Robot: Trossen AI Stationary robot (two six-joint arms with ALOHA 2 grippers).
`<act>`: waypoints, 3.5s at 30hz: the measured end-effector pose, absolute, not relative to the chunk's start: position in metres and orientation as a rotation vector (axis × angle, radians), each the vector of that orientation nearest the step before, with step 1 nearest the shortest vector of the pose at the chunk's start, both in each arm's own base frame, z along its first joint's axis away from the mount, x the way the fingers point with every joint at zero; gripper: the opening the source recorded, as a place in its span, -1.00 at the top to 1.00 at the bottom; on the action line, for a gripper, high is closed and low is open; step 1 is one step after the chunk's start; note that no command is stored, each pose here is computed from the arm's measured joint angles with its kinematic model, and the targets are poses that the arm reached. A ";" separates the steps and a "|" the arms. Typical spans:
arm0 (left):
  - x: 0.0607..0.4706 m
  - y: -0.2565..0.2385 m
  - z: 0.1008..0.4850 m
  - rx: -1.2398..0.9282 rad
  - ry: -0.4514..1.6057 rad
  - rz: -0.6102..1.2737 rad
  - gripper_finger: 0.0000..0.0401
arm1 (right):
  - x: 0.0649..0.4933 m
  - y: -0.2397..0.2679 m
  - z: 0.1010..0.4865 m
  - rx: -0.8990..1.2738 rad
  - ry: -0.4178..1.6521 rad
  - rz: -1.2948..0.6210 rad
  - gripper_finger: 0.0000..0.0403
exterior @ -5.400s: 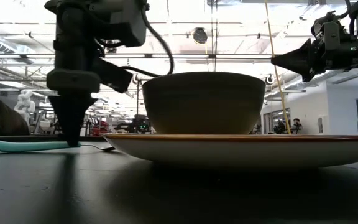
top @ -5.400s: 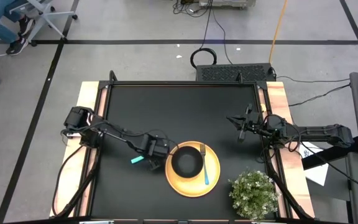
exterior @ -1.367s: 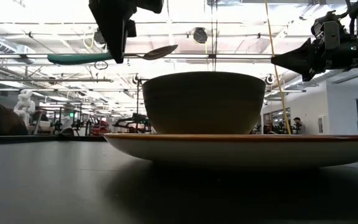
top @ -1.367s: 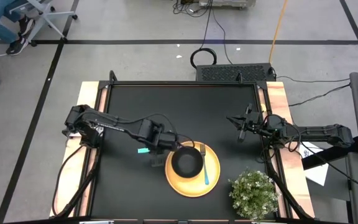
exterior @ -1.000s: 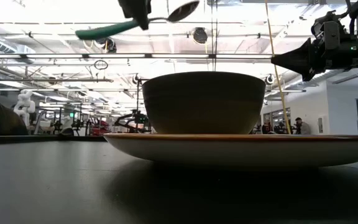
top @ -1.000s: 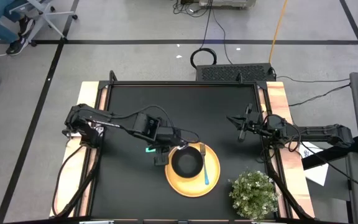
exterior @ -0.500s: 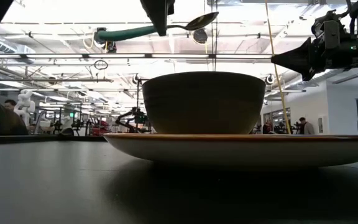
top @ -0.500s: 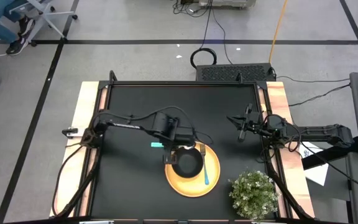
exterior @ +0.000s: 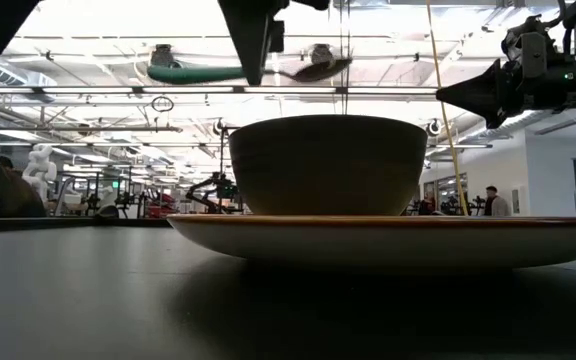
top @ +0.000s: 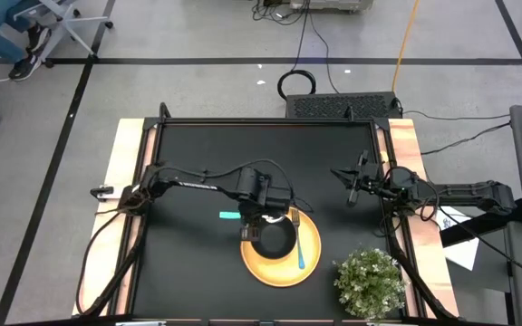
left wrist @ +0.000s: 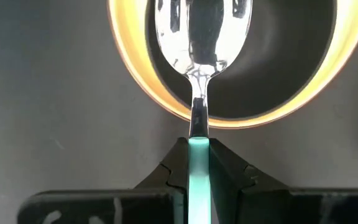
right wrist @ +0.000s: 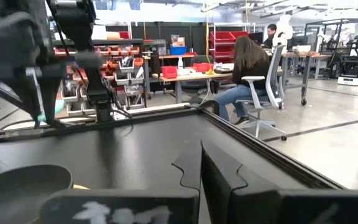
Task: Pick and place plate/cup/fork/spoon on tray
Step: Put the blue spoon into the black bowl
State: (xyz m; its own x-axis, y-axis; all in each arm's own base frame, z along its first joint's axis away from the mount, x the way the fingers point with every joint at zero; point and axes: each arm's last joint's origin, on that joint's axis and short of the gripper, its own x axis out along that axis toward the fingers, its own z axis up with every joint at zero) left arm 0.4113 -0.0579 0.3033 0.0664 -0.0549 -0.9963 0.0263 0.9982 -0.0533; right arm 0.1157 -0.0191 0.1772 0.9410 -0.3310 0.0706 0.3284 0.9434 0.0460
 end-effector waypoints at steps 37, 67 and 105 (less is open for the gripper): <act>0.416 -0.090 0.277 0.360 1.507 0.068 0.83 | 0.116 -0.019 0.177 0.034 -0.080 -0.336 1.00; 0.402 -0.109 0.334 0.300 1.196 -0.057 0.83 | 0.116 -0.019 0.178 0.037 -0.082 -0.336 1.00; 0.279 -0.088 0.451 0.304 0.831 0.281 0.83 | 0.116 -0.019 0.177 0.029 -0.080 -0.336 1.00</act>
State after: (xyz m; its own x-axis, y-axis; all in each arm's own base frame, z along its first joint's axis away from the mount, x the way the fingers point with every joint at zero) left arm 0.2788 -0.0885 0.4512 0.6421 0.3597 -0.6770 -0.1245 0.9203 0.3709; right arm 0.1158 -0.0192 0.1775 0.9408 -0.3309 0.0738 0.3286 0.9435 0.0417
